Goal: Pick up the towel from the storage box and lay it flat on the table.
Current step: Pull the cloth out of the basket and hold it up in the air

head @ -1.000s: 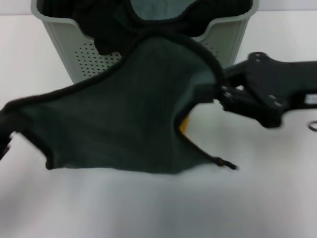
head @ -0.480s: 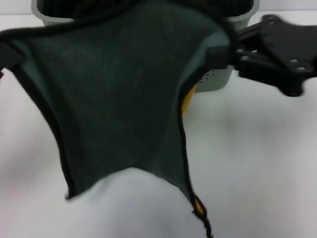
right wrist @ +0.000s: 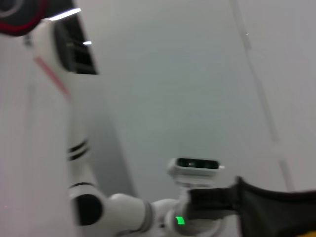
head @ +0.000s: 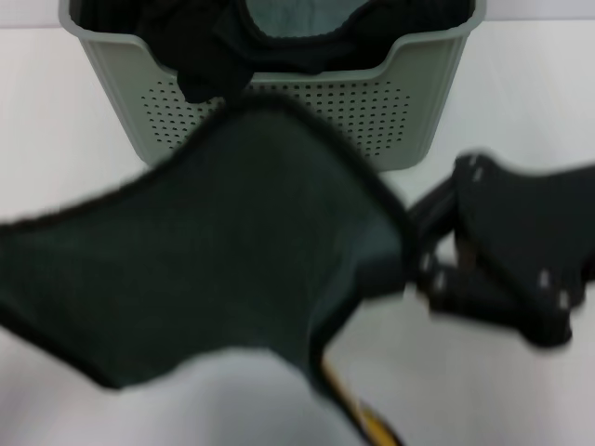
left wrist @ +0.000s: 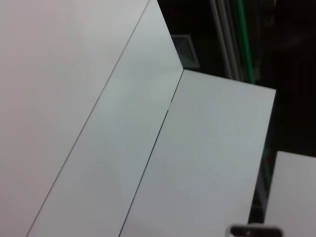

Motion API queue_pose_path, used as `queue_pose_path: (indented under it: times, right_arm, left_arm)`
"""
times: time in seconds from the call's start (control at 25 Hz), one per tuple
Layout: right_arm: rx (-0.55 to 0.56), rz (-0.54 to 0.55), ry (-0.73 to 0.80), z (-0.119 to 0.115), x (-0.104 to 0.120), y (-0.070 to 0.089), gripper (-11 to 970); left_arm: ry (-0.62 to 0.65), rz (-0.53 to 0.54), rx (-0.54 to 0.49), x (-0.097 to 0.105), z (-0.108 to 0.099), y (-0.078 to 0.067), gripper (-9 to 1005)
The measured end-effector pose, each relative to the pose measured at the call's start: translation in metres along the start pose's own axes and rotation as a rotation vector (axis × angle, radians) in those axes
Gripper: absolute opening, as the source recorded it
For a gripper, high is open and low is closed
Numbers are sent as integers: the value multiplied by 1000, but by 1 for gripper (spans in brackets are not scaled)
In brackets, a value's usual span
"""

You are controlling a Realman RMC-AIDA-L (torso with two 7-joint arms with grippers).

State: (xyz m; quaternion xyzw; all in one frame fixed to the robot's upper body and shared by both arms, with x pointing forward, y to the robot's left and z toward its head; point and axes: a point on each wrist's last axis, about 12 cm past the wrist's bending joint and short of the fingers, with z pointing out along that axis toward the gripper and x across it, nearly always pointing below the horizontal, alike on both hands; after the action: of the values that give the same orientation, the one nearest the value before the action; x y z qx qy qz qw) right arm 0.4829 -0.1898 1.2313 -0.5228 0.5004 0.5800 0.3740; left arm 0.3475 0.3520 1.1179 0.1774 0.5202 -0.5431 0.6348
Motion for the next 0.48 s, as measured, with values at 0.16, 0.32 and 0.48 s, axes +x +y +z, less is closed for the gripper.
queue_pose_path:
  times: [0.16, 0.32, 0.48]
  right_arm:
    - [-117, -28, 6, 19, -1, 23, 10]
    - [-102, 27, 21, 17, 17, 28, 10]
    - [3, 236, -9, -5, 63, 3, 10]
  left_arm:
    - [19, 3, -4, 4, -8, -28, 14]
    - [86, -25, 43, 10, -6, -45, 14]
    - [86, -78, -5, 30, -7, -25, 14]
